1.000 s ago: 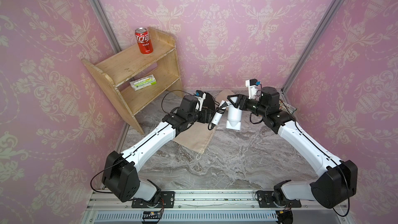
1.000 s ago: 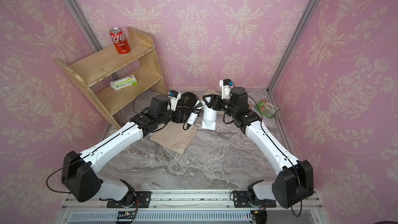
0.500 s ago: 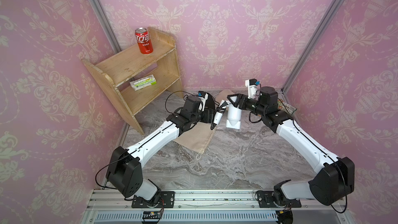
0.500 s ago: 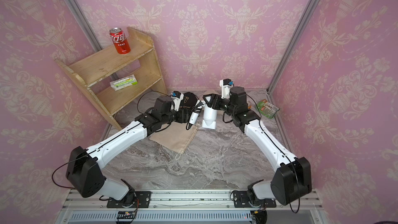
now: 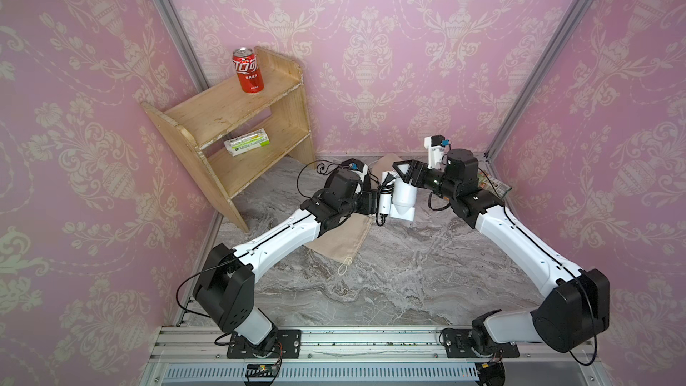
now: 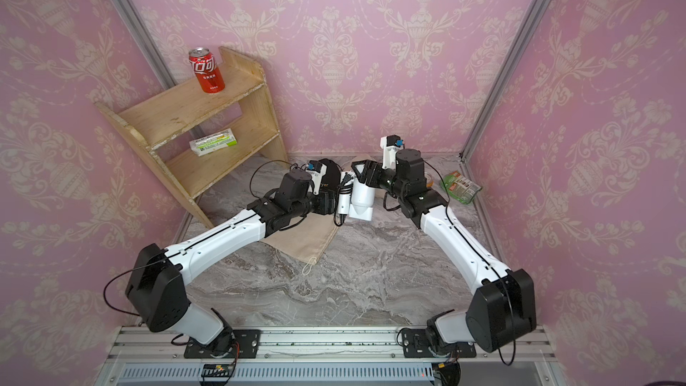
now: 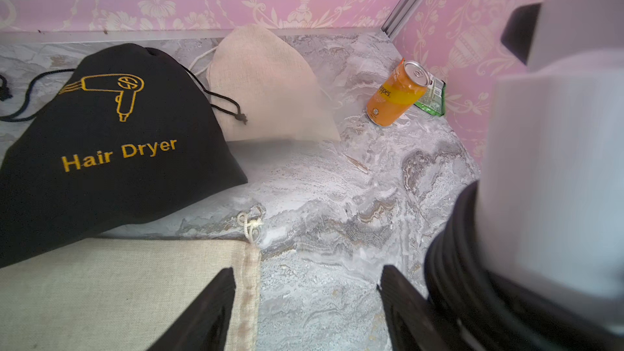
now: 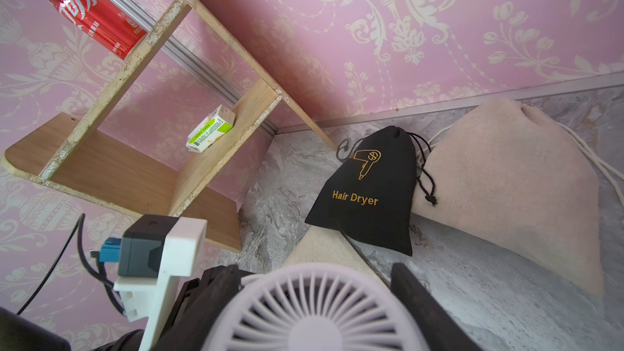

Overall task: Pack away hair dryers
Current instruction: Fold the hair dryer, then adjust the hair dryer.

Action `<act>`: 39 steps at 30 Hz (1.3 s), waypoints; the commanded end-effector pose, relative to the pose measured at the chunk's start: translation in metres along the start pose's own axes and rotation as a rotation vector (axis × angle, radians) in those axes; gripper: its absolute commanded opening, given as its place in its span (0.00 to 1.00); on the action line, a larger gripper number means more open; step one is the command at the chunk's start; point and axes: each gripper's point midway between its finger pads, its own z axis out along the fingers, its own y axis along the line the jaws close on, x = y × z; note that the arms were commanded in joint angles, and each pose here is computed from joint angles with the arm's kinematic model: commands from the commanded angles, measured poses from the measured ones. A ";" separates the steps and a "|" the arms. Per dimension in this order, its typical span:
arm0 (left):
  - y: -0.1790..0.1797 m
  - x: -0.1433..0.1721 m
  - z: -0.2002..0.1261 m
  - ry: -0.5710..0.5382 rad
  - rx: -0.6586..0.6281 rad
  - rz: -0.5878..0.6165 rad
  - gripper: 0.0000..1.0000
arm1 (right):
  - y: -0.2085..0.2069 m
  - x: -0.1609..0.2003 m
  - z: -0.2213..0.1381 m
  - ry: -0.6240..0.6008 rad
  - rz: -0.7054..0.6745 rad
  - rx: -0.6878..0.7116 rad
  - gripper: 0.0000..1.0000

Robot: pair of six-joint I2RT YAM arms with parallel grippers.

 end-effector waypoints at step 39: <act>-0.039 -0.052 -0.067 -0.090 0.566 -0.220 0.81 | 0.063 -0.011 0.010 0.034 -0.028 -0.215 0.39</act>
